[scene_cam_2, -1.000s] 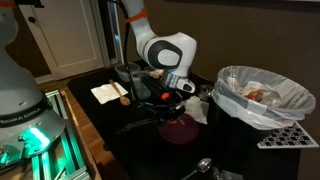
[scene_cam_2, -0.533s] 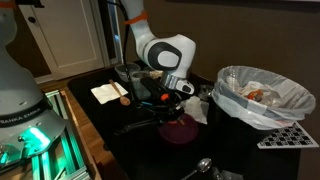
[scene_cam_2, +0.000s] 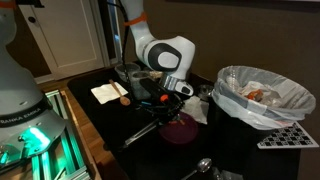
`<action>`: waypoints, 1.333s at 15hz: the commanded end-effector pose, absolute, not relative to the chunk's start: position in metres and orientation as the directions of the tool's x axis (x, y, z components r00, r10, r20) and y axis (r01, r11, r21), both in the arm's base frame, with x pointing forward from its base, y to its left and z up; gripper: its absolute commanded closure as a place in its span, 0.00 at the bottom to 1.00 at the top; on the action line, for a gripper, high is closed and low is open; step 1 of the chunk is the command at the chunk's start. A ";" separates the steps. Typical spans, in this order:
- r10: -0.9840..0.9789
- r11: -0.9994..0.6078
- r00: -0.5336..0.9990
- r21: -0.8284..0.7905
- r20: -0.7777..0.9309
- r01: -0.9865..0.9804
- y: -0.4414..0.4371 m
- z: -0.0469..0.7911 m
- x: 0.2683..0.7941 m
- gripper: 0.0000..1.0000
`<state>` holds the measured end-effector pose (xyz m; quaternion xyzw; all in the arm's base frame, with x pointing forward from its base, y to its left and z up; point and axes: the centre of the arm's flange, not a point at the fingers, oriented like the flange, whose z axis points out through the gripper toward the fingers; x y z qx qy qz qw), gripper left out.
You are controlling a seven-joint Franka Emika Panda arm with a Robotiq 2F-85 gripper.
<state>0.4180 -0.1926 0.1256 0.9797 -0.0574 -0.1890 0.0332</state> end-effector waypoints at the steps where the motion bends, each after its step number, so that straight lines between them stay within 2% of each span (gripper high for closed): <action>1: -0.124 -0.991 0.903 0.102 -0.410 -0.090 -0.192 0.120 0.418 0.72; 2: -0.125 -0.991 0.902 0.102 -0.414 -0.090 -0.192 0.119 0.418 0.79; 5: -0.123 -0.991 0.899 0.103 -0.421 -0.087 -0.192 0.116 0.418 0.82; 6: -0.121 -0.991 0.898 0.102 -0.423 -0.086 -0.193 0.115 0.418 0.88; 8: -0.120 -0.991 0.897 0.099 -0.425 -0.086 -0.194 0.114 0.418 0.93; 20: -0.085 -0.996 0.818 0.017 -0.569 -0.092 -0.212 0.119 0.438 0.94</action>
